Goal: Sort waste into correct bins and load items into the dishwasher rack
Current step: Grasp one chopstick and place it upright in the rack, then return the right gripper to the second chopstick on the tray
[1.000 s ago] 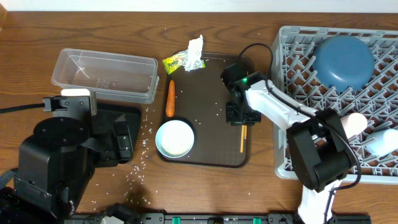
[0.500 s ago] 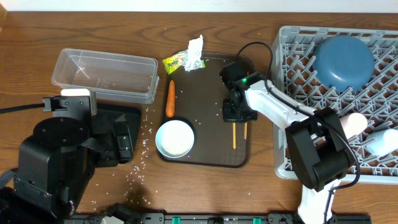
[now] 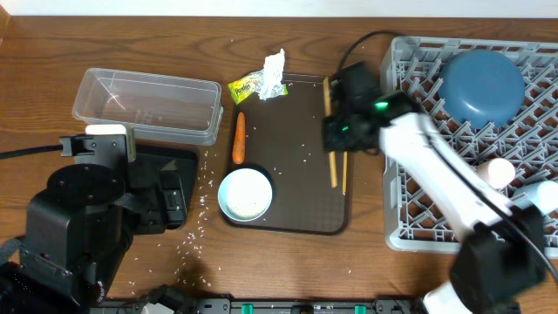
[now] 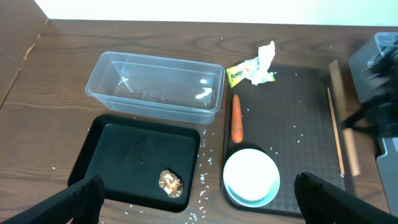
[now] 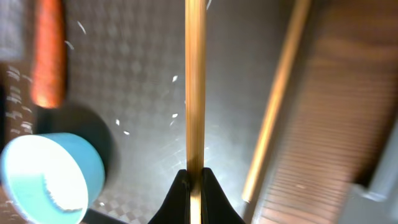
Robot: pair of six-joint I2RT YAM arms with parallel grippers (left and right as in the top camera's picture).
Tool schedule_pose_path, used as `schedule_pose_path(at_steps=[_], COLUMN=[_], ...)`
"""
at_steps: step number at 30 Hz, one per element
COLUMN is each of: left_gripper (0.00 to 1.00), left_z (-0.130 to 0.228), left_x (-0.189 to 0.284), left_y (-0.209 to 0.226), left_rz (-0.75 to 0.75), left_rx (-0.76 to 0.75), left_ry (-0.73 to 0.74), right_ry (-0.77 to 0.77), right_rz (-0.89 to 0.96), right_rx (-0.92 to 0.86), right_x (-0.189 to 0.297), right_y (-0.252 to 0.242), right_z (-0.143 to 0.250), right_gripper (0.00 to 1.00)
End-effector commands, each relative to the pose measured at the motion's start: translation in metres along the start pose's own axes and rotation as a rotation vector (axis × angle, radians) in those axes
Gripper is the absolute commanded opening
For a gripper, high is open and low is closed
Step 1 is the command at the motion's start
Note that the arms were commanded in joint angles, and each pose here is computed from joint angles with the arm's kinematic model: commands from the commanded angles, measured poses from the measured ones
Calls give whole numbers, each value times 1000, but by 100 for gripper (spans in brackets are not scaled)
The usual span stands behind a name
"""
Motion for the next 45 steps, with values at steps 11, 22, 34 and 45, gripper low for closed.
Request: schedule_pose_path(at_steps=[11,22,34,45], left_gripper=[98,98,98,98], left_z=[-3,-3,-3,-3], left_x=[1,1,1,1], left_y=[2,2,2,2], left_rz=[-15,-15,-15,-15], left_rx=[6,6,6,6], left_ry=[-14,-14,-14,-14], right_ry=[-28,-13,24,199], right_rz=[137,93,176,228], right_rx=[-137,-13,-60,-163], right_x=[55,39,6,-81], right_y=[-154,-129,-37,-45], right_z=[18,7,13,36], right_gripper=[1,42,25,26])
Point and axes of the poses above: each gripper's point midway between its finger pads, its own x axis back along the fingers, its own y axis along the line the jaws close on, z = x × y, the point moved 1 cm from there along x, back along the fingers, and after that the axes turned 13 degrees about x, right-handed, at the moved point
